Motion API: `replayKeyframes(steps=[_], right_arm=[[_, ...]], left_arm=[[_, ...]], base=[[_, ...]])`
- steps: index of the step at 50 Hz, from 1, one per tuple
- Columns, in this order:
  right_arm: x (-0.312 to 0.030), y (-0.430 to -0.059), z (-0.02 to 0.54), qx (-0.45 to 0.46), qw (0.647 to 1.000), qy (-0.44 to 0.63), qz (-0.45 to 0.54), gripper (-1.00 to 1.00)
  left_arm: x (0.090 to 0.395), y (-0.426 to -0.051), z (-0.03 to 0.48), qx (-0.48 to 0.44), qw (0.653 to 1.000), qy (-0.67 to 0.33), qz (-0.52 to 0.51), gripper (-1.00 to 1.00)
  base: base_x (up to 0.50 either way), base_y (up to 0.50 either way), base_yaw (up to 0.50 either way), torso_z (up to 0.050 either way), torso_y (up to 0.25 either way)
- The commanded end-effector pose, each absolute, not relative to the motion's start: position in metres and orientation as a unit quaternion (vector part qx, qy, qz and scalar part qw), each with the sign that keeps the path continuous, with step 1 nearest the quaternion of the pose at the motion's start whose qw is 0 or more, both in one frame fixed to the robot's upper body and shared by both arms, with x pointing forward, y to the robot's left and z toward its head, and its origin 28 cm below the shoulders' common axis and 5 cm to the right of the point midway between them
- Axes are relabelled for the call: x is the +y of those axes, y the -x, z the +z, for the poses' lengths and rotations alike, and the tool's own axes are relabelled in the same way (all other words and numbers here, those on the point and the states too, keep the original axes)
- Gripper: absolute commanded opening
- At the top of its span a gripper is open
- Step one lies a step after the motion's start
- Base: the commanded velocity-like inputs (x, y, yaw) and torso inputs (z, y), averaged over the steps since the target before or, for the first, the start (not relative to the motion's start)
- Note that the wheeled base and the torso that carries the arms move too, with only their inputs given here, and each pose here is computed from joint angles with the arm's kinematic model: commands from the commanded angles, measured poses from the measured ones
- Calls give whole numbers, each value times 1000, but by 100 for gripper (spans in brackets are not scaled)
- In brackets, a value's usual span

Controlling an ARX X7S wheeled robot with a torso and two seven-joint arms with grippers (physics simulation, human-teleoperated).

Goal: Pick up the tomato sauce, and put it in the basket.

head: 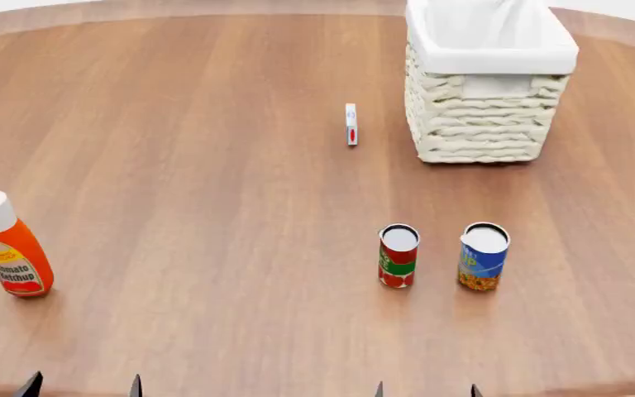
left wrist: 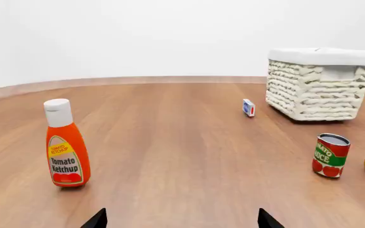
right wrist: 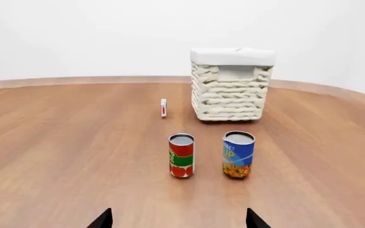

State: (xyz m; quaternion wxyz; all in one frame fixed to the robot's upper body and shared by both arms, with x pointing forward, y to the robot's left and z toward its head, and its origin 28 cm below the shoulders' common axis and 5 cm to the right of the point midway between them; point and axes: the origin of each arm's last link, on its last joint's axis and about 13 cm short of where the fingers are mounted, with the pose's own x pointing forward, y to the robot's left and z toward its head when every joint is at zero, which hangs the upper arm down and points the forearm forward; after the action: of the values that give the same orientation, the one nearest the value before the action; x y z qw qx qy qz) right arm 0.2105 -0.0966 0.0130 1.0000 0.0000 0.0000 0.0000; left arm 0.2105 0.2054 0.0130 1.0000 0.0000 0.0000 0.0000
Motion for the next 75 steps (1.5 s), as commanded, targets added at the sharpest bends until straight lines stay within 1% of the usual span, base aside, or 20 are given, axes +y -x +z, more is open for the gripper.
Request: replayKeyframes(steps=[1, 12, 18, 19, 23, 26, 29, 31, 32, 34, 40, 50, 65, 75], right_arm=[[-96, -210, 13, 0, 1000, 0, 0, 100], [-95, -213, 18, -9, 1000, 10, 0, 100], [-94, -211, 36, -42, 999, 30, -3, 100], [-94, -210, 42, -52, 997, 50, -3, 100], [-95, -206, 59, -87, 994, 65, -4, 100], [-93, -200, 83, -137, 988, 75, 0, 100], [-92, -196, 94, -162, 982, 94, -1, 100], [-92, -193, 102, -196, 977, 86, 2, 100], [-93, -190, 110, -233, 967, 98, -5, 100], [-94, -186, 119, -267, 958, 100, -12, 100], [-95, -174, 130, -317, 941, 117, -21, 100], [-93, -161, 147, -376, 918, 124, -17, 100], [-92, -161, 145, -374, 918, 134, -15, 100], [-88, -163, 141, -364, 921, 140, -16, 100]], left_arm=[[205, -210, 12, 0, 1000, 0, 0, 100], [209, -213, 19, -8, 1000, 2, 9, 100], [210, -213, 32, -27, 1000, 3, 3, 100], [210, -213, 37, -36, 999, 7, 2, 100], [212, -209, 55, -75, 997, 2, 1, 100], [213, -203, 80, -133, 991, -15, -4, 100], [213, -198, 96, -160, 987, 11, -18, 100], [213, -194, 108, -196, 980, 9, -27, 100], [214, -188, 122, -225, 974, 25, -18, 100], [216, -183, 132, -244, 969, 19, -14, 100], [216, -172, 151, -294, 956, 20, -3, 100], [216, -161, 163, -334, 943, 11, -4, 100], [215, -164, 160, -332, 943, 6, -8, 100], [219, -162, 155, -327, 945, 2, -9, 100]], base=[[0, 0, 0, 0, 0], [0, 0, 0, 0, 0], [0, 0, 0, 0, 0], [0, 0, 0, 0, 0], [0, 0, 0, 0, 0], [0, 0, 0, 0, 0], [0, 0, 0, 0, 0], [0, 0, 0, 0, 0], [0, 0, 0, 0, 0], [0, 0, 0, 0, 0], [0, 0, 0, 0, 0], [0, 0, 0, 0, 0], [12, 0, 0, 0, 0], [271, 0, 0, 0, 0]])
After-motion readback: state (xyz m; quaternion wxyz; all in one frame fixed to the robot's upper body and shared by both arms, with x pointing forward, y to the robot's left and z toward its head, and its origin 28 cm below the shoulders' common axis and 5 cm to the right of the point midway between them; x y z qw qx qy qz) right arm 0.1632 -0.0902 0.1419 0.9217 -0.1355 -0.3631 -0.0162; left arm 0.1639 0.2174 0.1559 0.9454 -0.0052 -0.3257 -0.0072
